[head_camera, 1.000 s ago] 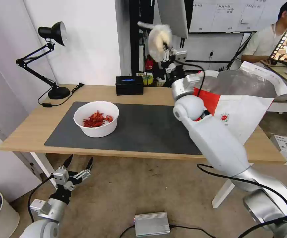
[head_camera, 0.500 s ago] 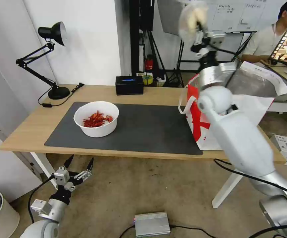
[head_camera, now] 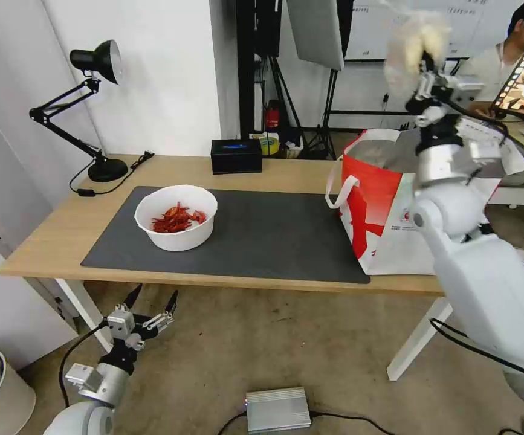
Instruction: Pick up the trash from the table and place it into the takeout bag.
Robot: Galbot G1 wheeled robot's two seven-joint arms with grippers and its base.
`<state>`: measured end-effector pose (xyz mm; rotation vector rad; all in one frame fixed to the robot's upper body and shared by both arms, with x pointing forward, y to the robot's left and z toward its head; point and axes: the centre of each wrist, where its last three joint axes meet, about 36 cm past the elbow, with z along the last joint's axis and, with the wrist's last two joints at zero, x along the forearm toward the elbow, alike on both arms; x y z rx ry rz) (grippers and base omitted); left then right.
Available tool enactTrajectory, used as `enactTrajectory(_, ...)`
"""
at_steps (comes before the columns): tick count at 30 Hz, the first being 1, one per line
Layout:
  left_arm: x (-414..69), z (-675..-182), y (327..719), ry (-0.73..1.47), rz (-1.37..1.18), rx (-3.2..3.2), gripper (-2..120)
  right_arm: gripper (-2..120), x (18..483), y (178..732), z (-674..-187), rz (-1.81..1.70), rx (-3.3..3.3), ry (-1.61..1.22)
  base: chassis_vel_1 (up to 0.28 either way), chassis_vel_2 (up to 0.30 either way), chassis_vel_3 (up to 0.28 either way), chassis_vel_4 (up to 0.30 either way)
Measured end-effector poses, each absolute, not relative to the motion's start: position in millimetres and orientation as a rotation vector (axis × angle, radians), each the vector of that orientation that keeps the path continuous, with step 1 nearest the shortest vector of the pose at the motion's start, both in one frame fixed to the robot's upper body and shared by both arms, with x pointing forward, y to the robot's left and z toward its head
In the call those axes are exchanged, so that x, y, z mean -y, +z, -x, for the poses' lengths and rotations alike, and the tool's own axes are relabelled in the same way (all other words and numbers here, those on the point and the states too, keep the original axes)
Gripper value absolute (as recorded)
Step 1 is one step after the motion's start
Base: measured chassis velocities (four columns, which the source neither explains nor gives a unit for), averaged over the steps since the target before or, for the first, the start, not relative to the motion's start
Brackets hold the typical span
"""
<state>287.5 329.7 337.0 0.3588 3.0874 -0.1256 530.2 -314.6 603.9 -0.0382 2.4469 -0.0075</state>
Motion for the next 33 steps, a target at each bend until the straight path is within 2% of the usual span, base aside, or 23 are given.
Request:
enactTrajectory(18, -323, -282, 338, -0.132, -0.357, -3.079, 100, 3, 359, 623, -501, -0.05, -2.801, -0.111, 0.0, 0.0, 0.0, 0.0)
enactTrajectory(33, -321, -274, 340, -0.13, -0.353, -3.07, 100, 3, 382, 650, -494, -0.149, -3.067, -0.035, 0.0, 0.0, 0.0, 0.0)
